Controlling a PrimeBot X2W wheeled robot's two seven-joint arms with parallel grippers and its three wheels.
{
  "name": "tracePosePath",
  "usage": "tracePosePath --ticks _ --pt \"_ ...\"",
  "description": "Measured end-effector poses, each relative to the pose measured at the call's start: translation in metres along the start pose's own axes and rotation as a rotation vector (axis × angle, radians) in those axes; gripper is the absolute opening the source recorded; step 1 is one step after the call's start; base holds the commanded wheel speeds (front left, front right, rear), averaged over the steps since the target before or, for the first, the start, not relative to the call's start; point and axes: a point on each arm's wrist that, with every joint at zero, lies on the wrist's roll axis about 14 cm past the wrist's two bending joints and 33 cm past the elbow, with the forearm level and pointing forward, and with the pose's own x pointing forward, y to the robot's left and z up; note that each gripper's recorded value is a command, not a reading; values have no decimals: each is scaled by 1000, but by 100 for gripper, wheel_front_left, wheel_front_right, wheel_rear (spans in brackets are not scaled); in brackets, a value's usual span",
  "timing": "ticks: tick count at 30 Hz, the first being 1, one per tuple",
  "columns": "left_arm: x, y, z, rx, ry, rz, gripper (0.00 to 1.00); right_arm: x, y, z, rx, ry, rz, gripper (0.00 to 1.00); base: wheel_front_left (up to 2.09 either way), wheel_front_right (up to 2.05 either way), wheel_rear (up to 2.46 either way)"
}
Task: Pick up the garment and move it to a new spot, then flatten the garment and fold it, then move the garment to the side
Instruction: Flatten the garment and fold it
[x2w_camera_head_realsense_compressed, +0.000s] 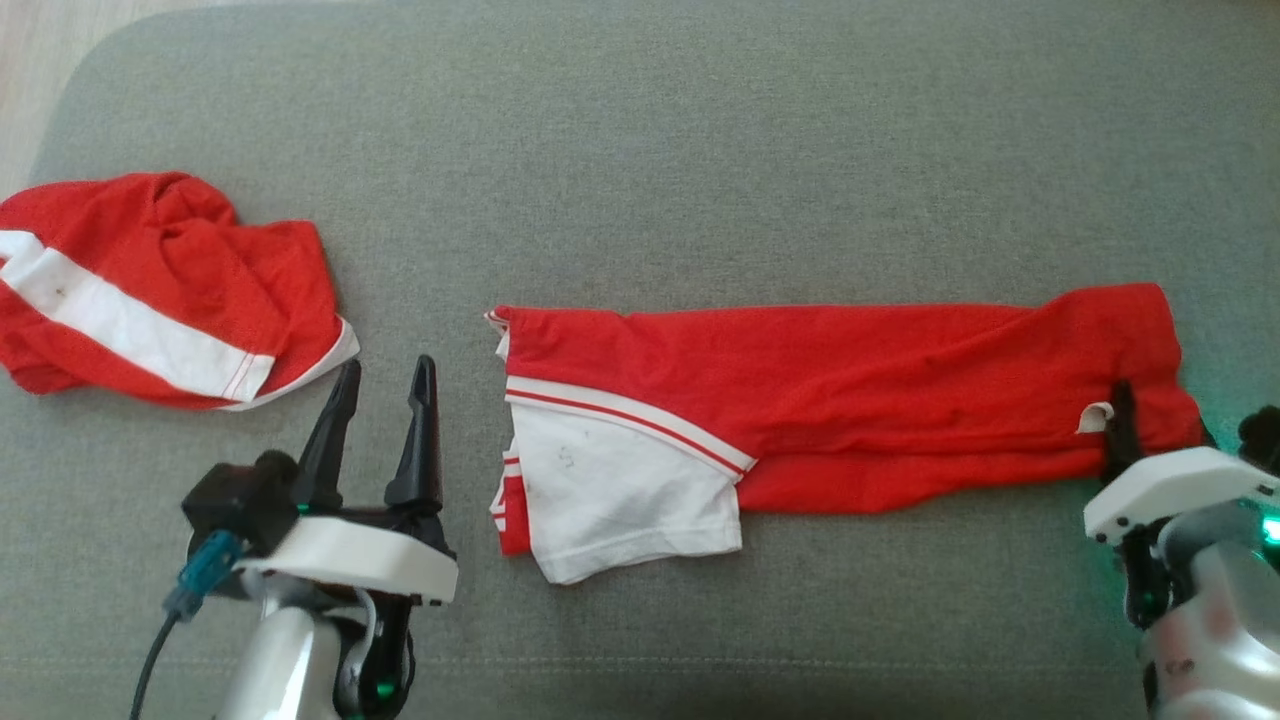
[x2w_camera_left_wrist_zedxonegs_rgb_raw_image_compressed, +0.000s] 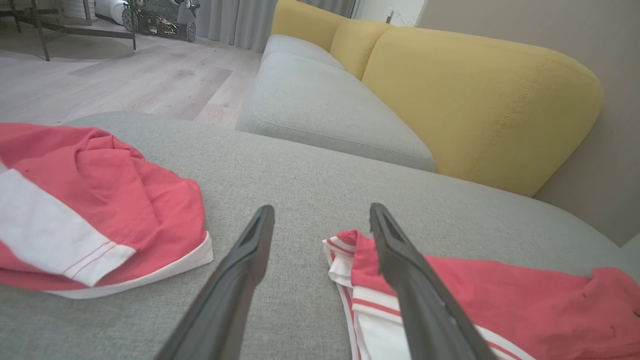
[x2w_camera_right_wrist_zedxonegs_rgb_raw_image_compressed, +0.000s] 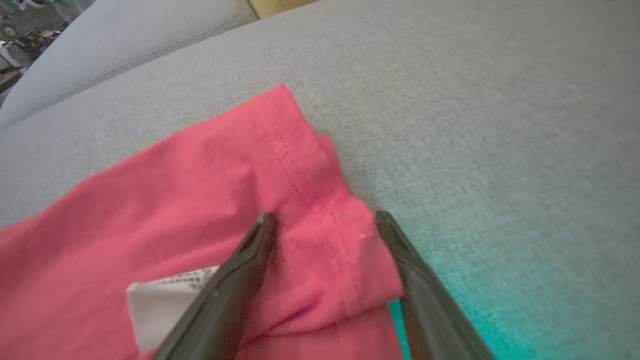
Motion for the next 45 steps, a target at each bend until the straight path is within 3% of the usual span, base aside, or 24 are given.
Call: tracePosePath --ticks 4,6,7,17,27,30,38,45 --pt "3 -2 4 2 -12 -4 100 2 11 0 16 16 30 100 0 0 0" --pt "3 -2 5 3 -15 -1 100 2 16 0 38 17 42 4 0 0 0" --pt "3 -2 5 3 -16 -2 100 1 17 0 49 16 45 0 0 0 0" --pt "3 -6 11 4 -32 -13 100 -3 4 16 62 -29 32 0 0 0 0" --pt "1 -9 19 -4 -57 -16 100 -17 -89 62 27 -151 -176 0 0 0 0" --pt "0 -10 22 -9 -64 -17 100 -18 -98 81 26 -197 -206 0 0 0 0" --pt "-5 -13 29 -19 -84 -24 100 -15 -61 93 40 -236 -136 0 0 0 0" --pt "-18 -16 30 -28 -88 -26 100 -21 29 115 46 -298 71 0 0 0 0"
